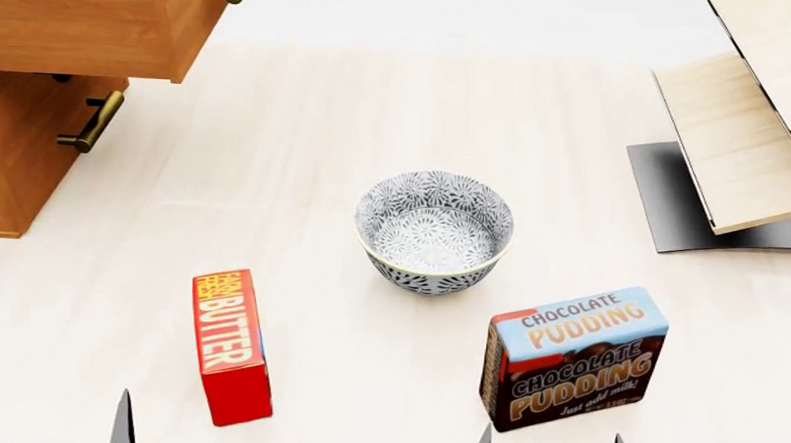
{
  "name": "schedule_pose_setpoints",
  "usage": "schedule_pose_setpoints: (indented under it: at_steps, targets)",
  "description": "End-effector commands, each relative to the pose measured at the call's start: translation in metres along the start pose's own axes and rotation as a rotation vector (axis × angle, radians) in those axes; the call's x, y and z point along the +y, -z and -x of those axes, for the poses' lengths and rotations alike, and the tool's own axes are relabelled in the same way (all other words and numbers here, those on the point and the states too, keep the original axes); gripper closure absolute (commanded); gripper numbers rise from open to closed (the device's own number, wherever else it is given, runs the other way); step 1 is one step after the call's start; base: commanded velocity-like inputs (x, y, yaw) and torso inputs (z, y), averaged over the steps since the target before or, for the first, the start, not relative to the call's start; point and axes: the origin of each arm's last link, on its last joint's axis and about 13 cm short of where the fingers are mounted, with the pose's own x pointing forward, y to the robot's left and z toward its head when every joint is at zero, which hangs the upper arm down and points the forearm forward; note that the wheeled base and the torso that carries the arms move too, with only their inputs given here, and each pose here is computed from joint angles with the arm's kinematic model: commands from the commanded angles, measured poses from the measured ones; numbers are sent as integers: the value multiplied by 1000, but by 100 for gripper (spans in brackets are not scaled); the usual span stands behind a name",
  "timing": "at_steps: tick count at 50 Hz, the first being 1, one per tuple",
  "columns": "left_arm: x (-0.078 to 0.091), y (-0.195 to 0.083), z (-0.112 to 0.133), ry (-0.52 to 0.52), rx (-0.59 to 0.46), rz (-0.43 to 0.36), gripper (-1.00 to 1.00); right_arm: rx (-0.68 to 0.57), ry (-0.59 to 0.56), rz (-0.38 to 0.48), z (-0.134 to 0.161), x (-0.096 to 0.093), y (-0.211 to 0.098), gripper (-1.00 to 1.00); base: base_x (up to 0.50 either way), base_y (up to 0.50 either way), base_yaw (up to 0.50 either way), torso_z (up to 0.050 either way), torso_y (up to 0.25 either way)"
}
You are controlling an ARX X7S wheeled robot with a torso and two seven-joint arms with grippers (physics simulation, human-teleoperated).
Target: Close the top drawer of the cabinet.
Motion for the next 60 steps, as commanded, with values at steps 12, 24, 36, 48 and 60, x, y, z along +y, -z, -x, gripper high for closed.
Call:
schedule_pose_setpoints:
  at_steps: [12,24,36,48,60]
  targets:
    - [-2,0,-2,-2,0,-12,-100,-8,6,16,0,-1,-3,-100,0,0,0,0,0]
    - [-2,1,-3,-6,2,-16,-100,-14,14,17,0,-2,-5,-100,0,0,0,0,0]
    - [0,-4,0,-14,-17,-18,-100,-22,16,23,1,-1,-6,-100,0,0,0,0,0]
    - [-1,-3,2,-4,-18,-15,-100,-5,12,19,0,0,-3,-100,117,-83,0,0,0]
    - [-1,-2,2,-3,-15,-15,-100,-11,16,30,0,0,-1,-100,250,-187,0,0,0]
